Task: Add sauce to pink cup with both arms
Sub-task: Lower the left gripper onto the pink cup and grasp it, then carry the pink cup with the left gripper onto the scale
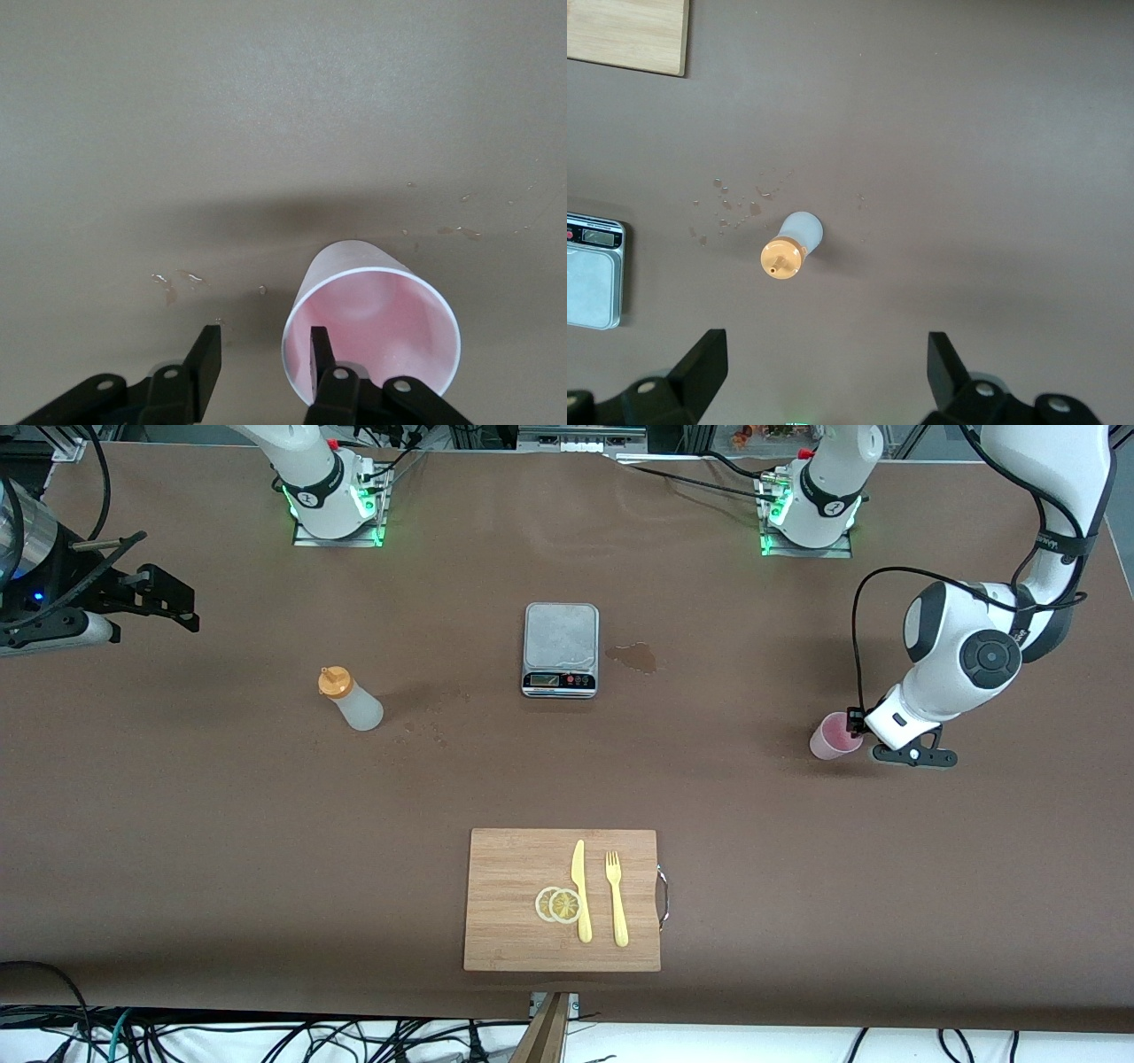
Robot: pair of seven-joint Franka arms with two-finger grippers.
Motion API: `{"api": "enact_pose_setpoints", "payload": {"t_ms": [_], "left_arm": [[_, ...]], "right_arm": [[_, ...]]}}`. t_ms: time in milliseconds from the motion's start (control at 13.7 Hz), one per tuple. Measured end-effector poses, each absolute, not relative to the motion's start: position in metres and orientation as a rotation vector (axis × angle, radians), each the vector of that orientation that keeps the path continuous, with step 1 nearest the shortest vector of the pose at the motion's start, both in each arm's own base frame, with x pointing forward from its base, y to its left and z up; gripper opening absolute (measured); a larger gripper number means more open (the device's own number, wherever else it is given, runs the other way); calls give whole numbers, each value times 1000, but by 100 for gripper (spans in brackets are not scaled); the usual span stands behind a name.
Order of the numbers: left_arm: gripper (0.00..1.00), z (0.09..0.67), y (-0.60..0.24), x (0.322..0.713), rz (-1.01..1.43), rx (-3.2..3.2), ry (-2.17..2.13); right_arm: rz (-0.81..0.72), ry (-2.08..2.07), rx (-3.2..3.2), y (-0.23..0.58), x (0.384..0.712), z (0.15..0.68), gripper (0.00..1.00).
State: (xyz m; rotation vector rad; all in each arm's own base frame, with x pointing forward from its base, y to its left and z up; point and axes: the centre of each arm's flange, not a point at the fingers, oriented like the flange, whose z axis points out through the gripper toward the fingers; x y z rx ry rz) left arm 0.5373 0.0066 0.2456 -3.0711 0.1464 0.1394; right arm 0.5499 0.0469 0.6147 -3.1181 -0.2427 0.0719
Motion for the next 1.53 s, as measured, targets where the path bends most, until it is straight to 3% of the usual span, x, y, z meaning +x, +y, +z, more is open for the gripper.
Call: {"api": "enact_pose_setpoints", "payload": {"t_ms": [146, 438, 803, 1169, 1534], "left_arm": [[46, 244, 6, 537, 144, -3072, 149], [3, 243, -1, 538, 144, -3073, 168], [3, 255, -40, 542, 119, -3078, 273], [3, 335, -130, 550, 236, -3141, 249], [3, 361, -295, 488, 280, -3169, -107]], "right_arm": [[72, -243, -3118, 47, 550, 615, 100], [72, -243, -3118, 47, 550, 615, 100], [72, -243, -3118, 47, 550, 615, 100], [72, -243, -3118, 47, 550, 615, 100], [72, -243, -3118, 47, 550, 615, 100]]}}
